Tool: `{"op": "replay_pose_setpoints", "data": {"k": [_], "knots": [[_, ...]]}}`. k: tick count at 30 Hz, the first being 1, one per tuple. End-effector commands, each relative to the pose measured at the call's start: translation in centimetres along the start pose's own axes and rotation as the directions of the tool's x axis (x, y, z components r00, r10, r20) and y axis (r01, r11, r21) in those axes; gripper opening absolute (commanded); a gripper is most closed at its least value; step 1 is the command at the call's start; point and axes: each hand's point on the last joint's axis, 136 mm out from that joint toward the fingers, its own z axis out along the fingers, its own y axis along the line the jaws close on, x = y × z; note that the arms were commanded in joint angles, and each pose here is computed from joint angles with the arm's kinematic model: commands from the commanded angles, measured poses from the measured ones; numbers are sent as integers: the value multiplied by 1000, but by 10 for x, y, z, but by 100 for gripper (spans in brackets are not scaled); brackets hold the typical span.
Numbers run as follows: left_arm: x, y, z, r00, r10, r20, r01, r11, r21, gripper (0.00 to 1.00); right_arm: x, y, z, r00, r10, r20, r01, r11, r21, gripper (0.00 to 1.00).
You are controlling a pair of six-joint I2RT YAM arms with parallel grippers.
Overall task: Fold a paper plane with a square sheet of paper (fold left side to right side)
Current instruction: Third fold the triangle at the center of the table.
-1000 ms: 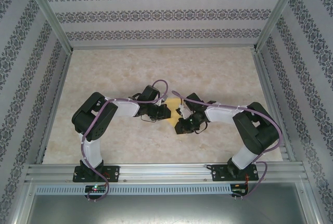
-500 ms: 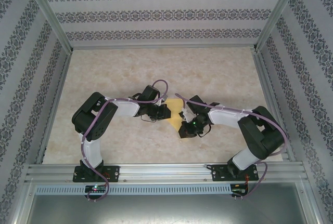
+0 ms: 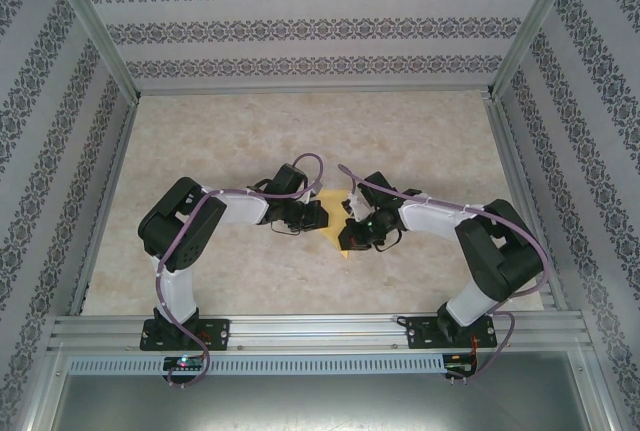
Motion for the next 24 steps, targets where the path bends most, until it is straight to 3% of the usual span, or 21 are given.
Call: {"op": "replay_pose_setpoints", "data": {"k": [1, 13, 18, 24], "knots": [[13, 24, 8, 1000, -9, -28, 6, 995, -104, 13, 1, -11, 4, 999, 33, -13, -32, 999, 42, 0], [-9, -17, -24, 995, 78, 68, -75, 996, -54, 25, 25, -46, 13, 991, 104, -88, -84, 976, 199, 0], [6, -35, -33, 991, 117, 72, -116, 993, -14, 19, 26, -51, 13, 989, 111, -94, -88, 970, 226, 0], [30, -47, -11, 993, 114, 16, -114, 993, 42, 12, 25, -51, 14, 989, 115, -88, -93, 969, 229, 0]]}}
